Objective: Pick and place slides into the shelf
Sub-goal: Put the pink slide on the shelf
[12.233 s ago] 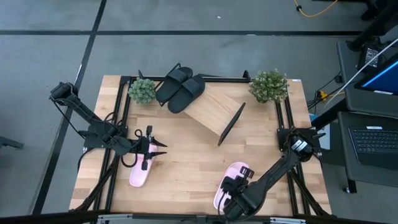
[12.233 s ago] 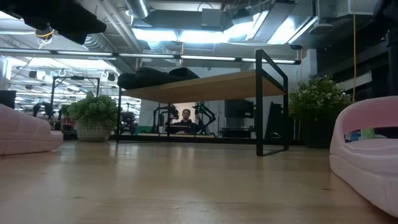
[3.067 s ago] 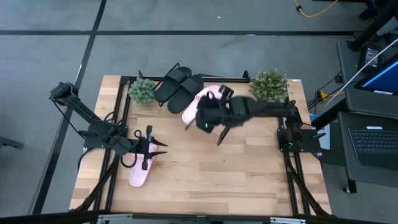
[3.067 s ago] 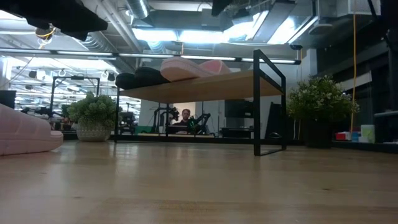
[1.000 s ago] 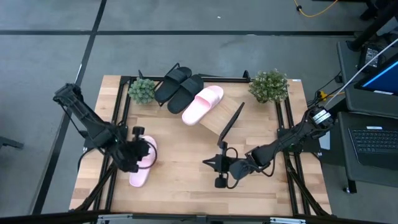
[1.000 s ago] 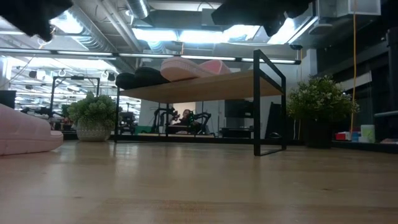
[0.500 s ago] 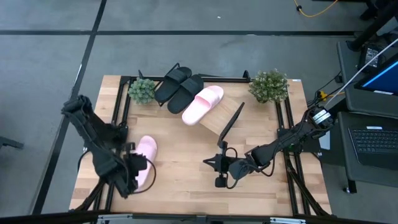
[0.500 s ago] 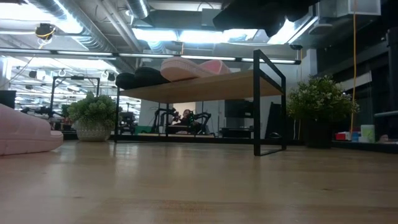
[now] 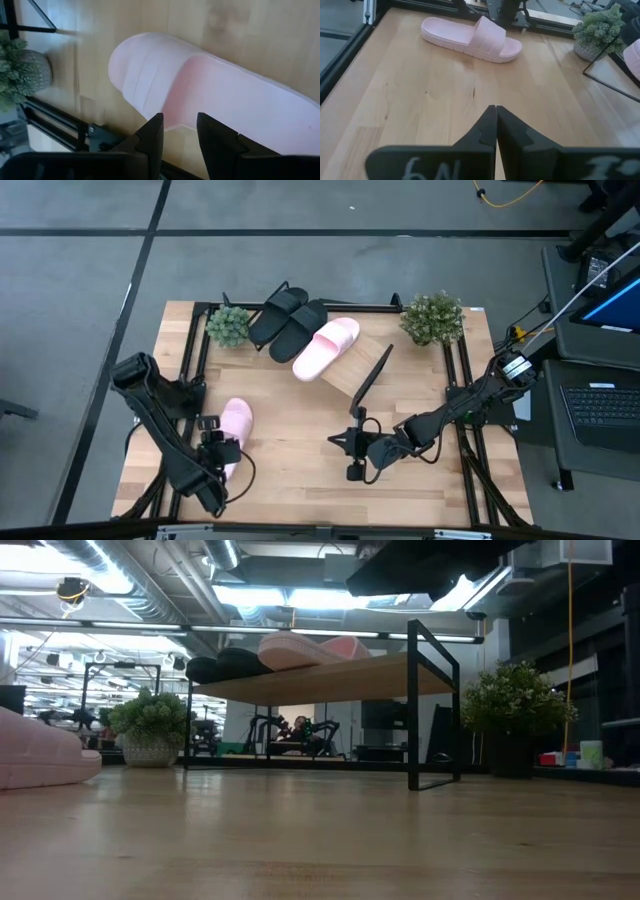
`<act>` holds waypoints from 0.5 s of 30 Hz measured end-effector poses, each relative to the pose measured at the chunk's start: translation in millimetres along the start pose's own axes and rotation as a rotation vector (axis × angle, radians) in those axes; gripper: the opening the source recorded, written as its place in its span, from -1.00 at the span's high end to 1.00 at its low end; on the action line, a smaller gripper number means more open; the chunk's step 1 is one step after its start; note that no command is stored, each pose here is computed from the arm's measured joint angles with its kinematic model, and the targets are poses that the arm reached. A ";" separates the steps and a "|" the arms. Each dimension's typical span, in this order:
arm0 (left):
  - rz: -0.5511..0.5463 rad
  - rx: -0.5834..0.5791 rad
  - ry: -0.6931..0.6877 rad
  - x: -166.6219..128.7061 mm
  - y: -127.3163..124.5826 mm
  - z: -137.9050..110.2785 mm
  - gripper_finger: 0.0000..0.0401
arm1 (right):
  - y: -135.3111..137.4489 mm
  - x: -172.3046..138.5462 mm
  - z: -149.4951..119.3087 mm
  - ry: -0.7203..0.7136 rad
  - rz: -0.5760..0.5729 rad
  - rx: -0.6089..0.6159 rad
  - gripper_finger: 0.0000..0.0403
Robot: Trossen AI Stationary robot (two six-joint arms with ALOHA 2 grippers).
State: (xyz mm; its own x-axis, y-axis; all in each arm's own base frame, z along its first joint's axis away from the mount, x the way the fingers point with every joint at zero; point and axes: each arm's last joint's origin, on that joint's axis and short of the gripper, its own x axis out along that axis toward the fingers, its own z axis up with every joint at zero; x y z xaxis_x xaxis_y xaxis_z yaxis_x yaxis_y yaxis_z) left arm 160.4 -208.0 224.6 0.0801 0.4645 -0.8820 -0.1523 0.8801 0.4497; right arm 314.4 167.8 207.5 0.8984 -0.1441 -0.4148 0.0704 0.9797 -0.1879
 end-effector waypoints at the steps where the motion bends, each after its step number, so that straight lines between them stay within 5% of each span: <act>1: 0.010 0.005 -0.004 1.5 -1.7 -0.1 0.45 | 0.0 0.0 -0.3 0.003 0.000 -0.002 0.94; 15: 0.071 0.065 0.001 26.6 -8.5 -6.2 0.45 | 0.3 0.0 -2.7 0.027 0.021 0.021 0.94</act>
State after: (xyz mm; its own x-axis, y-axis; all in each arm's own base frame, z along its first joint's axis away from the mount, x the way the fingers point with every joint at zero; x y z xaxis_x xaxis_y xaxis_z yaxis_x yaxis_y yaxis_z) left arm 157.8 -203.8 196.4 0.0706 0.5258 -0.8477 -0.0928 0.8496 0.5192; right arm 313.3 167.8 205.0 0.8878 -0.1271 -0.4423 0.0613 0.9852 -0.1602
